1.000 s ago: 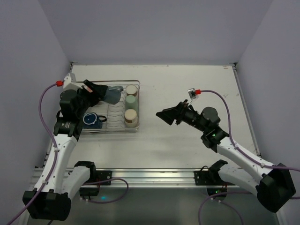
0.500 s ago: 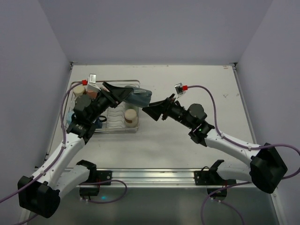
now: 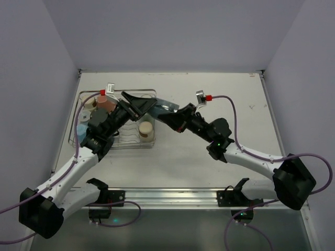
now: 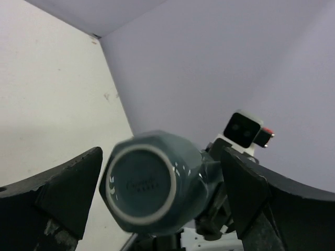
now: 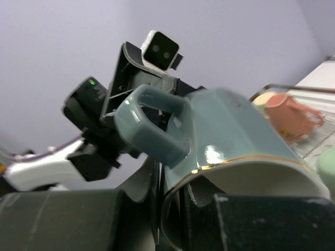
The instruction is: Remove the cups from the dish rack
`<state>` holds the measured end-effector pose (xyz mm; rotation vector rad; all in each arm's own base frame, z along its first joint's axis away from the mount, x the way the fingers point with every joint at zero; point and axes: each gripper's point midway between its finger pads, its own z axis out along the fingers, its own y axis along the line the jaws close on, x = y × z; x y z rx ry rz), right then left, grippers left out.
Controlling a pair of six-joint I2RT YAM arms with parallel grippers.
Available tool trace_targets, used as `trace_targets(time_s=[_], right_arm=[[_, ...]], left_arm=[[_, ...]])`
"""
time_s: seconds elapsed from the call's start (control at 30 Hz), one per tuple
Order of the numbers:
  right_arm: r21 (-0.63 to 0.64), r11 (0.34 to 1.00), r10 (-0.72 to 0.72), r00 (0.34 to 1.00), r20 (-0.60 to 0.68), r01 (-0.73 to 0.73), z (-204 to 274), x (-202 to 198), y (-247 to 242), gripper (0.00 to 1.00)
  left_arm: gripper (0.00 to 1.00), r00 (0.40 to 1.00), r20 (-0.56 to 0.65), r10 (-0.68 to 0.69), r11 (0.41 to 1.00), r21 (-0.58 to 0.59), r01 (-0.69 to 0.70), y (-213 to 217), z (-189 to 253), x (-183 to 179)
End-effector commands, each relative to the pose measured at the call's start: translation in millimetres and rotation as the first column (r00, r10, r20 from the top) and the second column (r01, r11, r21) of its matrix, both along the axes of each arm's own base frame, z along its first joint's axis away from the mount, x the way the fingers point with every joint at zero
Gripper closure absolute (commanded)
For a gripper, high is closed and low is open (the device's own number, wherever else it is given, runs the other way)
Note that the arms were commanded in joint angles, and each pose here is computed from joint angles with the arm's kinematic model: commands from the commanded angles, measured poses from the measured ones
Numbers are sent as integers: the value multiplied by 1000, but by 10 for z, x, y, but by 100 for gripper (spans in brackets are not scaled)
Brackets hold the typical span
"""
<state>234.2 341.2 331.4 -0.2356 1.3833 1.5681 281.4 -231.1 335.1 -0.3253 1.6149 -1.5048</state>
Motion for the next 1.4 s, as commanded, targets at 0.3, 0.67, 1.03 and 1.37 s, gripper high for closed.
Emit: trace_targets(time_s=[0.3, 0.67, 1.03, 1.37], right_arm=[[-107, 970, -207, 973, 101, 218, 176, 73, -444, 100], [-801, 571, -390, 918, -69, 183, -912, 1229, -962, 100], [-973, 220, -486, 873, -42, 76, -1524, 2250, -1033, 100], [-981, 185, -485, 864, -134, -48, -2114, 2532, -1132, 100]], left_arm=[[0, 976, 190, 105, 909, 379, -171, 304, 52, -15], [0, 931, 264, 251, 517, 777, -359, 1195, -594, -137], [0, 932, 249, 265, 416, 842, -343, 1343, -1031, -131], [0, 925, 248, 288, 398, 848, -351, 1406, -1064, -120]])
